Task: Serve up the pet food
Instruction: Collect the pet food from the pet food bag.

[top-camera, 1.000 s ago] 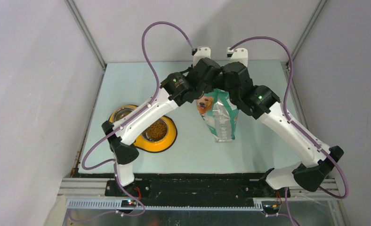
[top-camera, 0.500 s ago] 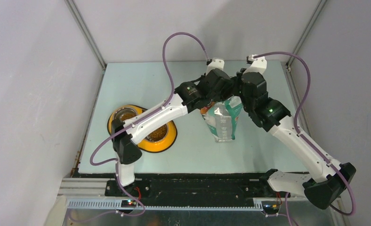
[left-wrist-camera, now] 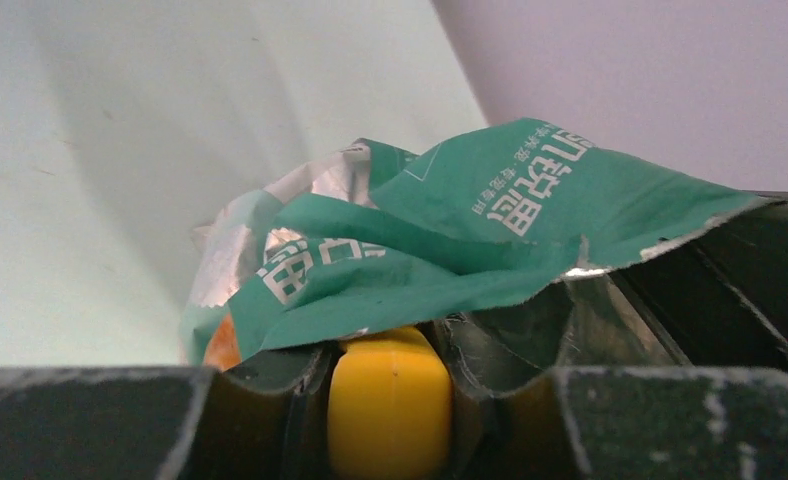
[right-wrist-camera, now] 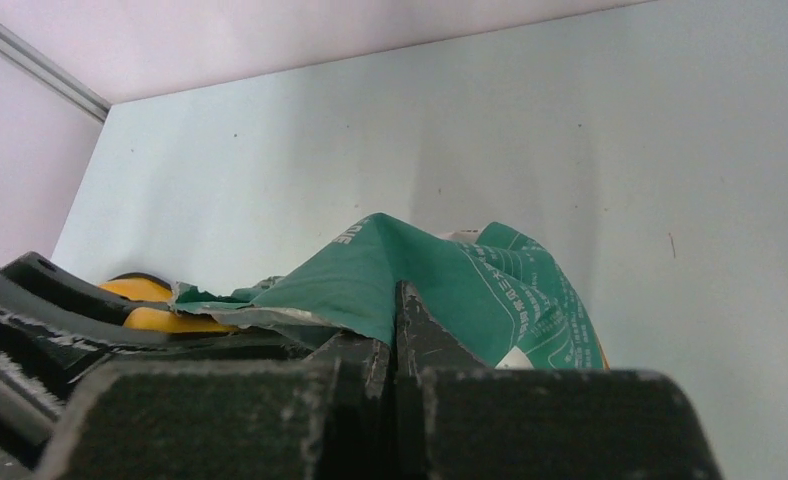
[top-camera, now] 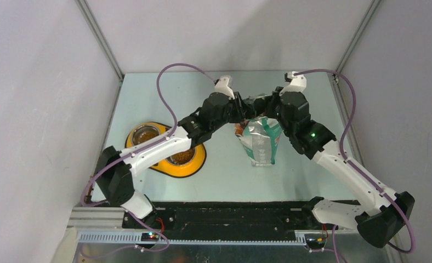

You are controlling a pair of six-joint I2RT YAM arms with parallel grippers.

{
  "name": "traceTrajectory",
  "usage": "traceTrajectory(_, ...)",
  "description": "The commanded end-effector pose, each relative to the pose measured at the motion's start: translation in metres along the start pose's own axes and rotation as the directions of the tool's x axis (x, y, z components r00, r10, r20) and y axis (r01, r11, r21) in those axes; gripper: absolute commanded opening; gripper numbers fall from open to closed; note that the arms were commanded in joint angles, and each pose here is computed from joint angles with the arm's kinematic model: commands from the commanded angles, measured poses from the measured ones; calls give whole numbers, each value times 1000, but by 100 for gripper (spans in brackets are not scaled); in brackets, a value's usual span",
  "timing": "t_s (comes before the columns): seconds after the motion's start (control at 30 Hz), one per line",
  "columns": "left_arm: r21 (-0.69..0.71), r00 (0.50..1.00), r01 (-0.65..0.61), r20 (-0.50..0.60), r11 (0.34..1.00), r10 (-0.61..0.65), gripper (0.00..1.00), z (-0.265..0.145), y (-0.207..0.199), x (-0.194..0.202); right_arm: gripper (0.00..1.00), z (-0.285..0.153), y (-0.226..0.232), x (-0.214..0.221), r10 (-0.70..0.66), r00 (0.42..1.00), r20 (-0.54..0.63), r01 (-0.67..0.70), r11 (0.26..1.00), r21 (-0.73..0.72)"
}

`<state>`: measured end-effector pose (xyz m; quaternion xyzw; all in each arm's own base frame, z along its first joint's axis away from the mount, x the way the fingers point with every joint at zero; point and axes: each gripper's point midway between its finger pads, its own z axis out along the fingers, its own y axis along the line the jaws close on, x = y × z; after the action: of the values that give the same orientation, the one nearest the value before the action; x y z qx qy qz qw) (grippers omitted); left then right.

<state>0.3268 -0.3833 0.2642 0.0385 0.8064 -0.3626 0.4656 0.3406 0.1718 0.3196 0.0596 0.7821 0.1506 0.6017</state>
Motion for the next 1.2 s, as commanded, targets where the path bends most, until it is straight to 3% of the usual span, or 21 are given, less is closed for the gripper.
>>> traceTrajectory(0.0,205,954,295,-114,933,-277,0,-35,-49,7,0,-24,-45,-52,48,983,178,-76,985,154)
traceTrajectory(0.3,226,930,350,36,909,-367,0,-73,-46,-33,0,-35,-40,-64,21,980,198,-43,993,106)
traceTrajectory(0.57,186,922,334,141,924,-361,0,-103,-37,-59,0,-48,-31,-79,-11,973,231,-1,999,48)
traceTrajectory(0.73,158,902,361,190,919,-387,0,-113,-29,-70,0,-59,-16,-94,-132,963,234,143,989,-28)
traceTrajectory(0.97,145,864,403,266,904,-428,0,-128,-20,-85,0,-78,-12,-129,-336,899,280,353,935,-13)
traceTrajectory(1.17,157,819,459,305,874,-485,0,-132,-14,-91,0,-85,-2,-140,-363,899,245,386,921,-50)
